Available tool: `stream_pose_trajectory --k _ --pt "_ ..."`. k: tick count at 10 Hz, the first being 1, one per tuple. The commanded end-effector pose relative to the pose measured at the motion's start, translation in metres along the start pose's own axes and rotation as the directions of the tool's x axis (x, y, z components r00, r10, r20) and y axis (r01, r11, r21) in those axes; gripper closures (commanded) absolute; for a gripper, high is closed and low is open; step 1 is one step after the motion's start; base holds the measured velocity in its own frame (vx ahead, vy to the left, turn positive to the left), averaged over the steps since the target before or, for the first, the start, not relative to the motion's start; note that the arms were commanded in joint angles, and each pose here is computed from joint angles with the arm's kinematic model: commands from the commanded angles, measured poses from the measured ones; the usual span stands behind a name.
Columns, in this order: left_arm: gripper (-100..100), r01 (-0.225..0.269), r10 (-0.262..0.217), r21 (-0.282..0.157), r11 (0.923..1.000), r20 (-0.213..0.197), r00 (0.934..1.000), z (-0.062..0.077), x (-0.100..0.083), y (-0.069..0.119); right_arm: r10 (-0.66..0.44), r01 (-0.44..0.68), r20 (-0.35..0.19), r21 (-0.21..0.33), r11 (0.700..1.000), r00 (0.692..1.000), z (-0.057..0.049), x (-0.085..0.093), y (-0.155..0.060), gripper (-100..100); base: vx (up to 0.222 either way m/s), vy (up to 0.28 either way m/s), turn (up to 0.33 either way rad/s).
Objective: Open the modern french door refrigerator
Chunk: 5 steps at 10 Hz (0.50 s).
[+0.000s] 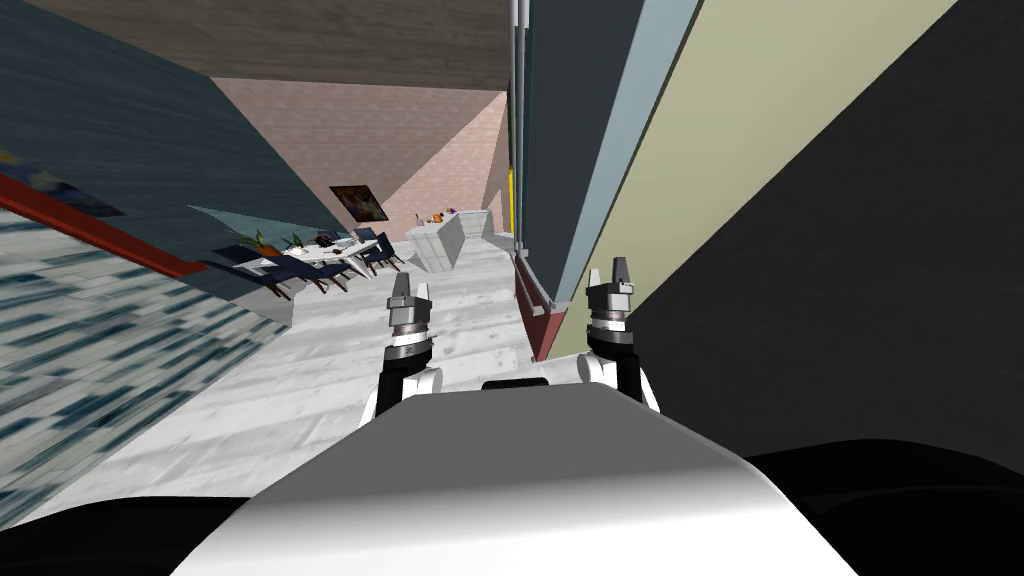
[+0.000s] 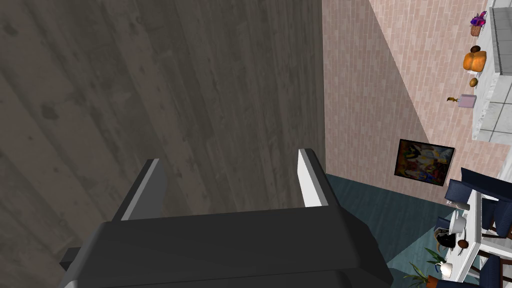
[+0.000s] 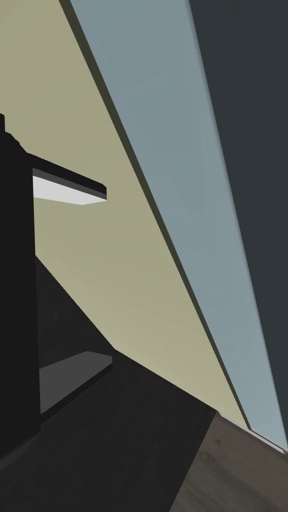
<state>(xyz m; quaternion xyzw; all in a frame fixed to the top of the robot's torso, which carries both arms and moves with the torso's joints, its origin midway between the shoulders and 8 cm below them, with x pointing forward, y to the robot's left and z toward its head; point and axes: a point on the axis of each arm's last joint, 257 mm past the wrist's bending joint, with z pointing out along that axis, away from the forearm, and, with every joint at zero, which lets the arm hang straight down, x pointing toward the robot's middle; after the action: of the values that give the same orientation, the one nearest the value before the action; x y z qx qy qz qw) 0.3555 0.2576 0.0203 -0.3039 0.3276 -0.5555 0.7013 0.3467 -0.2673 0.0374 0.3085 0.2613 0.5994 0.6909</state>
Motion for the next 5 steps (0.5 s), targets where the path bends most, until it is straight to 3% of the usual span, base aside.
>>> stream_pose_trajectory --k 1,5 --pt "0 0.000 0.000 0.000 1.0000 0.000 1.0000 0.0000 0.0000 0.0000 0.000 0.000 0.000 0.000 1.000 1.000 0.0000 0.0000 0.0000 0 0.000 0.000 0.000" --pt "0 0.000 0.000 0.000 1.0000 0.000 1.0000 0.0000 0.0000 -0.0001 0.000 0.000 0.000 0.000 1.000 1.000 0.0000 0.0000 0.0001 0 0.000 0.000 0.000"
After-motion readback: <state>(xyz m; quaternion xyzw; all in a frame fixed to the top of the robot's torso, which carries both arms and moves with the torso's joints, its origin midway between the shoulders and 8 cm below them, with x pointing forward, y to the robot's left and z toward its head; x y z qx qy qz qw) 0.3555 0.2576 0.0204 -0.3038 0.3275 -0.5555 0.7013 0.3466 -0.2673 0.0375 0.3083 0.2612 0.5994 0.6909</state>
